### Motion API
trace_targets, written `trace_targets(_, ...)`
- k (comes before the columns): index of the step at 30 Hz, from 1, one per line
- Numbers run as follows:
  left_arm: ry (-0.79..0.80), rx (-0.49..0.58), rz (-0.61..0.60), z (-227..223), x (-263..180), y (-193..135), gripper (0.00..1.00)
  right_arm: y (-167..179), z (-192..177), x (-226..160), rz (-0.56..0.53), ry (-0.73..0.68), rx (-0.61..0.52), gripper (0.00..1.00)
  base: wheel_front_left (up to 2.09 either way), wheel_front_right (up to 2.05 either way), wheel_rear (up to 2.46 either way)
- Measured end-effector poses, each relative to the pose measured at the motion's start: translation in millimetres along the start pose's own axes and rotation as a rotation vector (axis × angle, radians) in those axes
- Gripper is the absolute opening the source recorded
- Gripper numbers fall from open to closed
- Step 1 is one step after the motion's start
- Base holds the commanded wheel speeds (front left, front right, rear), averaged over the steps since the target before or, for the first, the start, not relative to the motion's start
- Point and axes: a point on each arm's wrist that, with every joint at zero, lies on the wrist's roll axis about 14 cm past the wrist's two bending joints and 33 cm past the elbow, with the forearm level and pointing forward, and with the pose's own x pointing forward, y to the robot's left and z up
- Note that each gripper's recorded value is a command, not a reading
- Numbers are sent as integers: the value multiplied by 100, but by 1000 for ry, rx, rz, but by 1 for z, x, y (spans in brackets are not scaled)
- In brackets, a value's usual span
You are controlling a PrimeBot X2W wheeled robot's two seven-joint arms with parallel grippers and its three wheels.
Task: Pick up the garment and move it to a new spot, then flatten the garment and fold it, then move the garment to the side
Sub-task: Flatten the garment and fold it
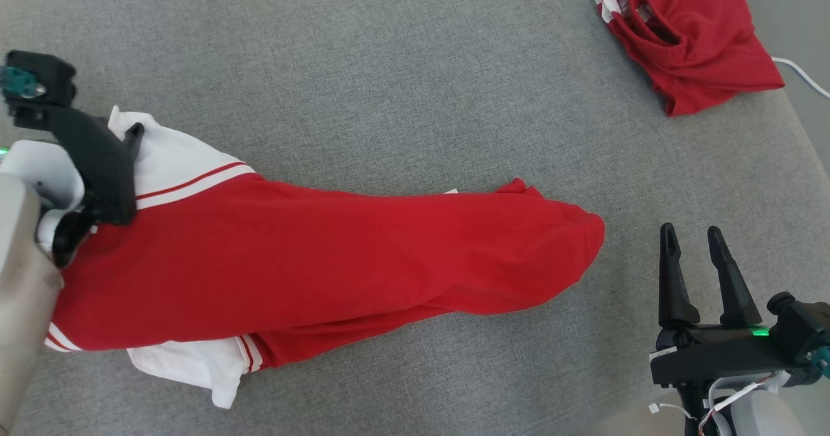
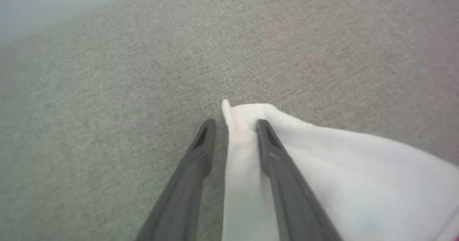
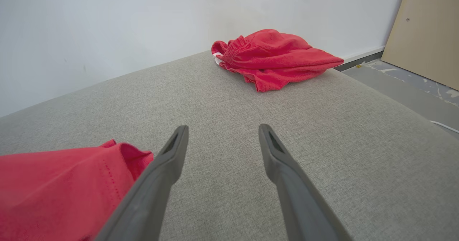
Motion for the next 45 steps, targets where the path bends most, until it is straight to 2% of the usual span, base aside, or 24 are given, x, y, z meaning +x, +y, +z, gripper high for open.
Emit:
trace_targets(5,-43,57,-29,12,-2,-11,0,1,2,0,2,-6,4,100,0,0,0)
trace_targets(12,-434,178,41,115,-33,2,0,2,8,0,5,-26,10,100,0,0,0)
trace_targets(17,-715,227,48,195,-74,-11,0,0,16,0,7,-47,4,100,0,0,0)
trace_targets(24,-947,281,52,260,-133,-25,0,6,22,0,28,-68,4,100,0,0,0)
trace_targets(30,-1040,326,27,276,-173,-40,0,15,21,-3,56,-65,6,100,0,0,0)
trace_targets(34,-1018,324,16,254,-180,-42,0,22,15,-6,79,-49,14,100,0,0,0)
trace_targets(37,-957,307,59,230,-181,-25,0,34,18,-4,114,-60,17,100,0,0,0)
trace_targets(38,-937,302,74,223,-182,-19,22,37,20,-4,125,-65,18,100,0,0,0)
trace_targets(40,-903,282,101,209,-182,-9,100,42,23,-3,140,-74,20,100,0,0,0)
trace_targets(45,-837,253,170,174,-179,15,100,48,27,-3,157,-85,21,100,0,0,0)
